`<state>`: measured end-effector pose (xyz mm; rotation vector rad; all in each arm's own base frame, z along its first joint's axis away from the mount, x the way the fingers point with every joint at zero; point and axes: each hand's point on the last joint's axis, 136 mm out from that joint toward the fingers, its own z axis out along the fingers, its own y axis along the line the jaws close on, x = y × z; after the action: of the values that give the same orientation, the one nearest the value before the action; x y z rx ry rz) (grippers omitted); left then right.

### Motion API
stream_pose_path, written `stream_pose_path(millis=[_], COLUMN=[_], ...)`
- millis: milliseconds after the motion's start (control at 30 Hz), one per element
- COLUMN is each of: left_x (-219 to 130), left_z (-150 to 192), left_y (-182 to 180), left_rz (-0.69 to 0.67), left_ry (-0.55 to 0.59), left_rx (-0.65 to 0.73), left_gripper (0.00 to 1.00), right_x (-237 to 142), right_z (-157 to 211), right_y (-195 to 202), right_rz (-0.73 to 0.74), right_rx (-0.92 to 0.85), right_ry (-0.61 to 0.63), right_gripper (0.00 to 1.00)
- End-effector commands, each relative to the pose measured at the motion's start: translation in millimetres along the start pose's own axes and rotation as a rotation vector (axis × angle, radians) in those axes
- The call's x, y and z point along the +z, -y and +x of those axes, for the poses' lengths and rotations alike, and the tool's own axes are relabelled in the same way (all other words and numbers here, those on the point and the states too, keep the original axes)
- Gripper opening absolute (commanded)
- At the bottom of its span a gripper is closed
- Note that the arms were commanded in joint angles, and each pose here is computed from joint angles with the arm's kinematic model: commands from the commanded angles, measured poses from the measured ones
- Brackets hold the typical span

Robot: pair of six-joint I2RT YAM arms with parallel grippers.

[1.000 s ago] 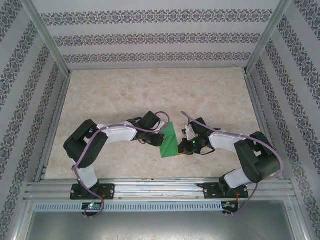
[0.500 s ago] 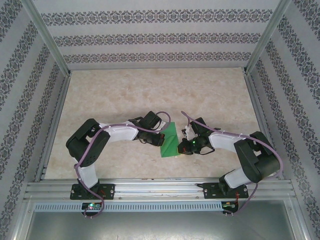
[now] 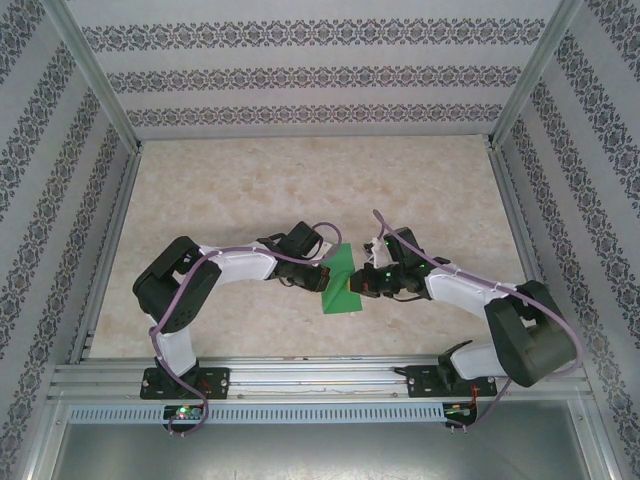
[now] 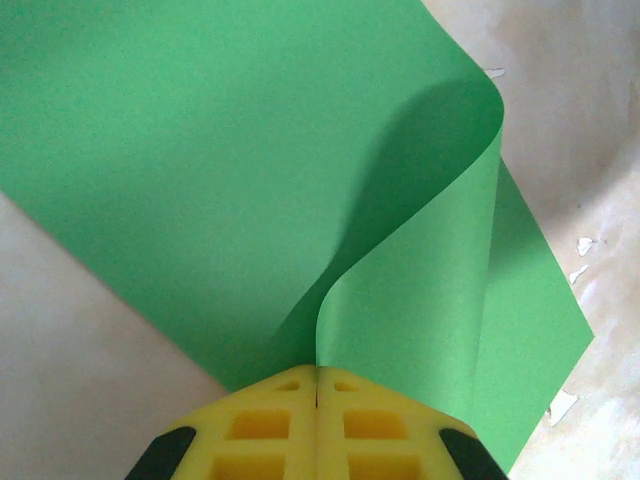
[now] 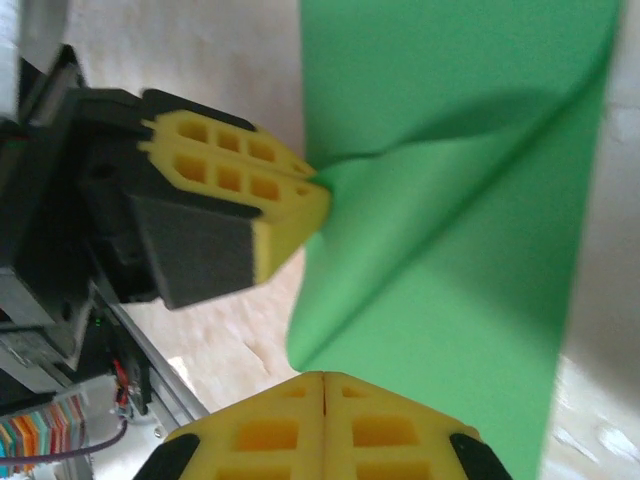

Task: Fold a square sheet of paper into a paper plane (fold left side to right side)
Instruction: Fold the triangle a second time at the center of the table.

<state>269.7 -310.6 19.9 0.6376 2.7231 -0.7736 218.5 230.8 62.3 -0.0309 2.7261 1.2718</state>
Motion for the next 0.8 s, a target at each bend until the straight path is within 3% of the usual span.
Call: stream_pose_path(millis=[0, 767], left_x=[5.4, 5.5], left_z=[0.7, 0.3], left_y=[-7.3, -8.5], left_rz=[-0.01, -0.019], left_ry=[-0.01, -0.011], left_rx=[0.009, 0.013], left_gripper=[0.0, 0.0], right_x=[13.0, 49.4], right_z=[-10.2, -10.6], right_y=[-14.9, 5.2], right_rz=[-0.057, 0.013], right_rx=[0.005, 0.033], right_ry=[0.029, -0.02], right_gripper=[0.0, 0.0])
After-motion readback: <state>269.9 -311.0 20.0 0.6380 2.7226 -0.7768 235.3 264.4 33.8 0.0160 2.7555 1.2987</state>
